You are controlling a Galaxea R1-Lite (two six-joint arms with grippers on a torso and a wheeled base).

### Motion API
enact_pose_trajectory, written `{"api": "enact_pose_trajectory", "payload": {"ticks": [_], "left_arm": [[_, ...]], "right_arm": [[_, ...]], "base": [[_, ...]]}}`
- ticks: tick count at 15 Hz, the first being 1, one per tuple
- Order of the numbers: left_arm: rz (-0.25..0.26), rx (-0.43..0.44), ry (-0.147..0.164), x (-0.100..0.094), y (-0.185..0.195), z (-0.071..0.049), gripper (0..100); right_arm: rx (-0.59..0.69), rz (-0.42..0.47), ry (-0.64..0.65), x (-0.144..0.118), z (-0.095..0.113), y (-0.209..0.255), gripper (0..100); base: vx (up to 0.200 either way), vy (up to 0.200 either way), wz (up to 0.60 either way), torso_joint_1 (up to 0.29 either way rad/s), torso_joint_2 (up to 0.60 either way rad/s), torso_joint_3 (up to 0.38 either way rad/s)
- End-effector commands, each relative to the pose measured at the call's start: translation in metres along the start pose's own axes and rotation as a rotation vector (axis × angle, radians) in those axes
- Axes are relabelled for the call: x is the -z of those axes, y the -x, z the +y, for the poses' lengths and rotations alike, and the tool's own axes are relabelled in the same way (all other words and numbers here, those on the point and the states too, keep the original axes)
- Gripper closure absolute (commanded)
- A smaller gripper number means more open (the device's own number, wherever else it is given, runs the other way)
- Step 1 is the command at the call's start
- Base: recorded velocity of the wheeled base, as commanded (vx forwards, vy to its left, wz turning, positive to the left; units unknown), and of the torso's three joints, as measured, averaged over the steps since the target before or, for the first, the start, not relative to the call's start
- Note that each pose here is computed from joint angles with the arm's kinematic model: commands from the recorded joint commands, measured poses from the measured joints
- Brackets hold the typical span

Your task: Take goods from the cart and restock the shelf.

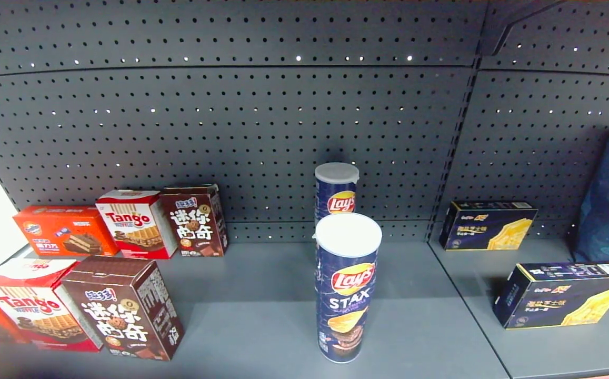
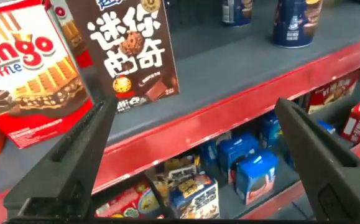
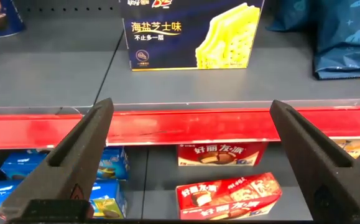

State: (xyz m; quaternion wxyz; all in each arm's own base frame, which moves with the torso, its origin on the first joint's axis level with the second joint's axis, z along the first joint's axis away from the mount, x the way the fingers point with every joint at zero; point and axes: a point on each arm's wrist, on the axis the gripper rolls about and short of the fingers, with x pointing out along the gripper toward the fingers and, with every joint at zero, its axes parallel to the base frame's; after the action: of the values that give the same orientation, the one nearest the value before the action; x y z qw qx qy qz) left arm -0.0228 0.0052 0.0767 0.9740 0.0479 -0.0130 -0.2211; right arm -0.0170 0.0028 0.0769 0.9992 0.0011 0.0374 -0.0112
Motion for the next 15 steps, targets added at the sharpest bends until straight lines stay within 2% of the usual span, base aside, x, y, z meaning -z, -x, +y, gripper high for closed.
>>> {"api": "enact_pose_trajectory", "payload": {"ticks": [1, 2, 3, 4, 5, 6, 13, 14, 15], "left_arm": [[0.101, -0.073, 0.033, -0.0005, -0.0075, -0.0002, 0], [0.128, -0.113, 0.036, -0.0009, -0.0096, -0.0004, 0], [0.13, -0.245, 0.034, -0.0011, -0.0098, -0.0023, 0], [0.098, -0.312, 0.038, -0.0006, -0.0076, -0.0044, 0], [0.026, -0.364, 0.059, 0.0003, -0.0031, -0.0068, 0], [0.026, -0.361, 0.075, 0.0006, -0.003, -0.0067, 0], [0.025, -0.361, 0.074, 0.0004, -0.003, -0.0066, 0], [0.025, -0.361, 0.074, 0.0004, -0.003, -0.0066, 0], [0.025, -0.363, 0.074, 0.0004, -0.003, -0.0066, 0]], "right_arm": [[-0.001, 0.006, 0.0, -0.0001, 0.0, -0.0004, 0], [-0.001, 0.005, 0.0, -0.0002, 0.0, -0.0004, 0], [-0.001, 0.005, 0.0, -0.0002, 0.0, -0.0004, 0], [-0.001, 0.005, 0.0, -0.0002, 0.0, -0.0004, 0], [-0.001, 0.005, 0.0, -0.0002, 0.0, -0.0004, 0], [-0.001, 0.005, 0.0, -0.0002, 0.0, -0.0004, 0], [-0.001, 0.005, 0.0, -0.0002, 0.0, -0.0004, 0], [-0.016, 0.008, 0.001, 0.0001, -0.0003, -0.0004, 0], [-0.111, -0.015, 0.013, 0.0008, -0.002, 0.0016, 0]], "base": [[0.0, 0.0, 0.0, 0.0, 0.0, 0.0], [0.0, 0.0, 0.0, 0.0, 0.0, 0.0], [0.0, 0.0, 0.0, 0.0, 0.0, 0.0], [0.0, 0.0, 0.0, 0.0, 0.0, 0.0], [0.0, 0.0, 0.0, 0.0, 0.0, 0.0], [0.0, 0.0, 0.0, 0.0, 0.0, 0.0], [0.0, 0.0, 0.0, 0.0, 0.0, 0.0], [0.0, 0.0, 0.0, 0.0, 0.0, 0.0], [0.0, 0.0, 0.0, 0.0, 0.0, 0.0]]}}
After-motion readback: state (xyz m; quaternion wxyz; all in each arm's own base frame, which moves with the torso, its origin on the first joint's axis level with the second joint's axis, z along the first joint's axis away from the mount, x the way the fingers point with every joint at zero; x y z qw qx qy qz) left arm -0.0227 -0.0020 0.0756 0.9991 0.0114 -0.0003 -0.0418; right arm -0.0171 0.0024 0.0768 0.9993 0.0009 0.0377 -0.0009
